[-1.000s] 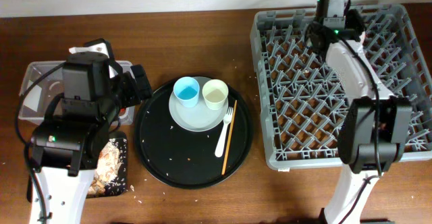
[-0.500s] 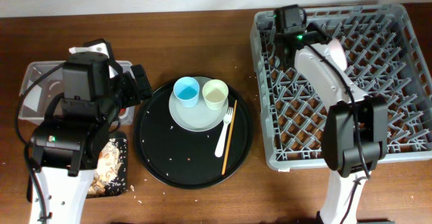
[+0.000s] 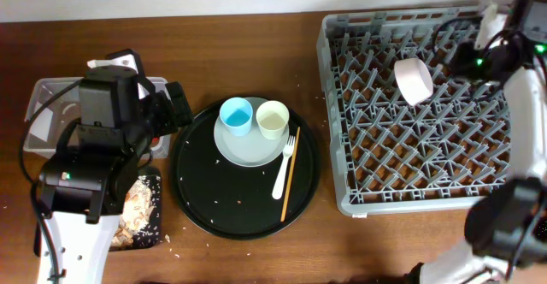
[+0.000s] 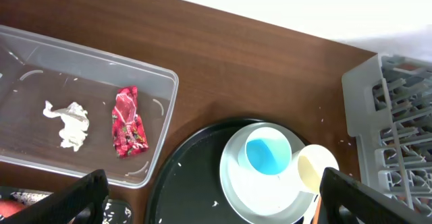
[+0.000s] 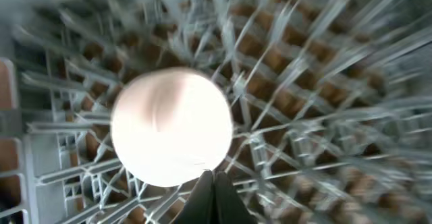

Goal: Sort waste into correct bins and load items into the dishwasher rack
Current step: 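Carry the pink bowl with the right gripper into the dish rack, then grasp the blue cup on the white plate with the left gripper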

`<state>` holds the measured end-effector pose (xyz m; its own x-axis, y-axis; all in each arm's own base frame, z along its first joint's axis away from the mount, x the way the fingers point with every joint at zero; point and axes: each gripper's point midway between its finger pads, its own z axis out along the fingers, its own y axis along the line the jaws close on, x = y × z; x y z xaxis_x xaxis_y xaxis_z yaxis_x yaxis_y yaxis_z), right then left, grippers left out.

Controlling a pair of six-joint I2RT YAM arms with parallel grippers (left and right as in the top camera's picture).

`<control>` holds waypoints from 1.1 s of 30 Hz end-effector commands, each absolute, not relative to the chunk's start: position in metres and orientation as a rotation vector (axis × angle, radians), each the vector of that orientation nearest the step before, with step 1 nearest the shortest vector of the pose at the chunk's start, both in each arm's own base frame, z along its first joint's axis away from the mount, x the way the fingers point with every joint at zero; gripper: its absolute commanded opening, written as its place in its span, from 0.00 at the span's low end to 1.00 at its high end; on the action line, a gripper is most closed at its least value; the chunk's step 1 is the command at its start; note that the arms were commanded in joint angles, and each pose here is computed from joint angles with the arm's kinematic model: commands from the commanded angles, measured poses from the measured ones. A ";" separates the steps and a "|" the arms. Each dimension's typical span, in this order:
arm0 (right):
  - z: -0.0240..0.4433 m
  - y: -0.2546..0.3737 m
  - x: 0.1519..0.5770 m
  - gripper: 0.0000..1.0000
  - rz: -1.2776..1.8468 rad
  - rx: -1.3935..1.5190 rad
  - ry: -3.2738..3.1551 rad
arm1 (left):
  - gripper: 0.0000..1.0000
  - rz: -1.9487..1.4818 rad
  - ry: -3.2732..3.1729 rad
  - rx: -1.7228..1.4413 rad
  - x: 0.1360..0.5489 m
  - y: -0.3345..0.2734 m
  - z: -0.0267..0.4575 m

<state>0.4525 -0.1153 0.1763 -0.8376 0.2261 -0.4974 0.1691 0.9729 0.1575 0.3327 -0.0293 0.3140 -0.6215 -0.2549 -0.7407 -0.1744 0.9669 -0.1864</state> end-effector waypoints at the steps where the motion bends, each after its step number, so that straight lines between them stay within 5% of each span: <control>1: 0.136 -0.061 0.465 0.04 0.470 0.197 2.647 | 0.99 -0.114 2.229 -0.297 0.332 -0.027 0.324; 6: 0.129 -0.021 0.472 0.05 0.486 0.077 2.673 | 0.99 -0.114 2.229 -0.297 0.332 -0.027 0.324; 10: 0.193 -0.014 0.468 0.08 0.487 0.086 2.602 | 0.99 -0.114 2.229 -0.297 0.332 -0.027 0.324; 13: 0.251 0.042 0.443 0.20 0.505 -0.089 2.534 | 0.99 -0.114 2.229 -0.297 0.332 -0.027 0.324; 16: 0.252 0.087 0.420 0.48 0.546 -0.215 2.583 | 0.99 -0.114 2.229 -0.297 0.332 -0.027 0.324; 20: 0.249 0.150 0.404 0.60 0.582 -0.416 2.584 | 0.99 -0.114 2.229 -0.297 0.332 -0.027 0.324; 30: 0.227 0.178 0.384 0.66 0.474 -0.537 2.668 | 0.99 -0.137 2.167 -0.293 0.342 -0.029 0.336; 33: 0.221 0.161 0.387 0.66 0.335 -0.508 2.695 | 0.99 -0.224 2.293 -0.284 0.346 -0.046 0.301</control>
<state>0.3828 0.1699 0.2247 -0.8649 -0.2943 -0.4067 -0.4054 0.8873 0.2200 0.3397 -0.0321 0.3211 -0.5943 -0.2619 -0.7604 -0.1613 0.9651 -0.2063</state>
